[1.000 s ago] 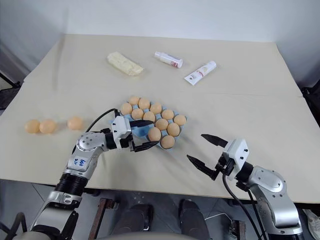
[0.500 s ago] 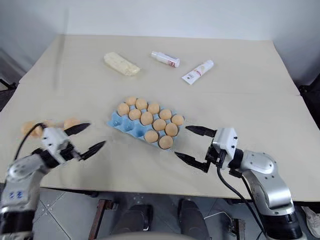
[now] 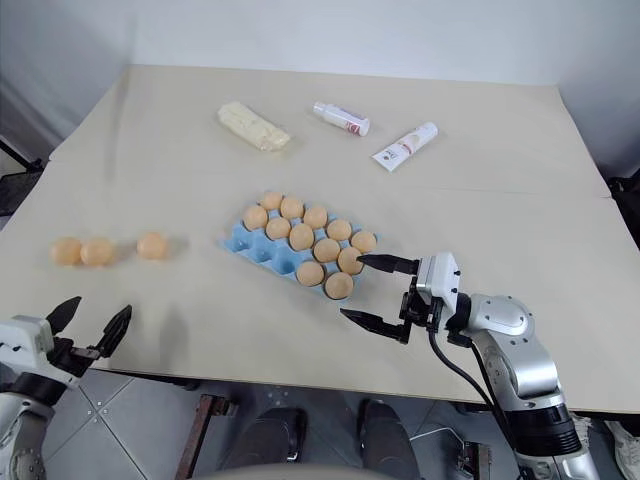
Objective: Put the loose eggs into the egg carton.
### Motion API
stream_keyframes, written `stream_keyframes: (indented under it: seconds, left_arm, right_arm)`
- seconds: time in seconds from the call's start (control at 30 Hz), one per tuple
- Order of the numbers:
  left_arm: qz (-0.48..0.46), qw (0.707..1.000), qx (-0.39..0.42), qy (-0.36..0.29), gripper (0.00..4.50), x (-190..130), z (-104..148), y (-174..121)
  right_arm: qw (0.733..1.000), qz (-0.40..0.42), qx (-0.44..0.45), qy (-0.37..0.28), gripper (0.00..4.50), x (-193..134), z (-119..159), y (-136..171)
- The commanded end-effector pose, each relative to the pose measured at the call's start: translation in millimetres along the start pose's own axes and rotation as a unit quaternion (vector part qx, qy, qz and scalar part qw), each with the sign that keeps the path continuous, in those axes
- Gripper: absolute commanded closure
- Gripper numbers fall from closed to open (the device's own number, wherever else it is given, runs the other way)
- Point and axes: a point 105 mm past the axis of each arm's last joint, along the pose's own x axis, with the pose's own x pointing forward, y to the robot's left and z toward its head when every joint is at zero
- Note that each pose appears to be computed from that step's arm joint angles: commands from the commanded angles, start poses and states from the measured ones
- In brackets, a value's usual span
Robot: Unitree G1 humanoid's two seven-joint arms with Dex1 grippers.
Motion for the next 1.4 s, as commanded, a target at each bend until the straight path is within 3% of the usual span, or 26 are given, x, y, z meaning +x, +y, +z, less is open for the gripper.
stream_keyframes:
  seconds: [0.03,0.27,0.57,0.67,0.83,0.93,1.07,1.17,1.27,1.4]
  left_arm:
    - [-0.01,0.999,0.016,-0.031,0.03,23,20,-6]
    - [-0.018,0.999,0.023,-0.034,0.03,98,36,-13]
    - [-0.007,1.0,0.017,-0.005,0.03,119,26,-12]
    - [0.003,1.0,0.004,0.008,0.61,119,19,-10]
    - [0.0,1.0,0.007,0.009,2.14,118,17,-8]
    - [-0.018,1.0,0.0,-0.019,2.14,118,27,-12]
    - [-0.12,0.989,0.03,-0.081,2.14,119,57,-47]
    - [-0.256,0.96,0.05,-0.105,2.14,117,74,-97]
    - [-0.367,0.922,0.07,-0.101,2.14,119,75,-145]
    - [-0.428,0.895,0.077,-0.097,2.14,123,70,-174]
  right_arm:
    - [1.0,0.005,-0.017,-0.014,0.0,3,7,0]
    - [1.0,0.0,-0.016,-0.014,0.0,3,5,1]
    - [1.0,-0.023,-0.013,-0.014,0.0,-2,3,3]
    - [0.999,-0.033,-0.012,-0.014,0.0,-3,2,2]
    - [0.999,-0.039,-0.012,-0.012,0.0,-5,1,0]
    - [0.999,-0.044,-0.013,-0.012,0.0,-6,1,-1]
    - [0.999,-0.049,-0.014,-0.009,0.0,-8,0,-3]
    - [0.998,-0.065,-0.018,-0.003,0.0,-13,0,-8]
    - [0.995,-0.091,-0.026,0.01,0.0,-25,-1,-15]
    - [0.993,-0.112,-0.032,0.018,0.0,-34,0,-16]
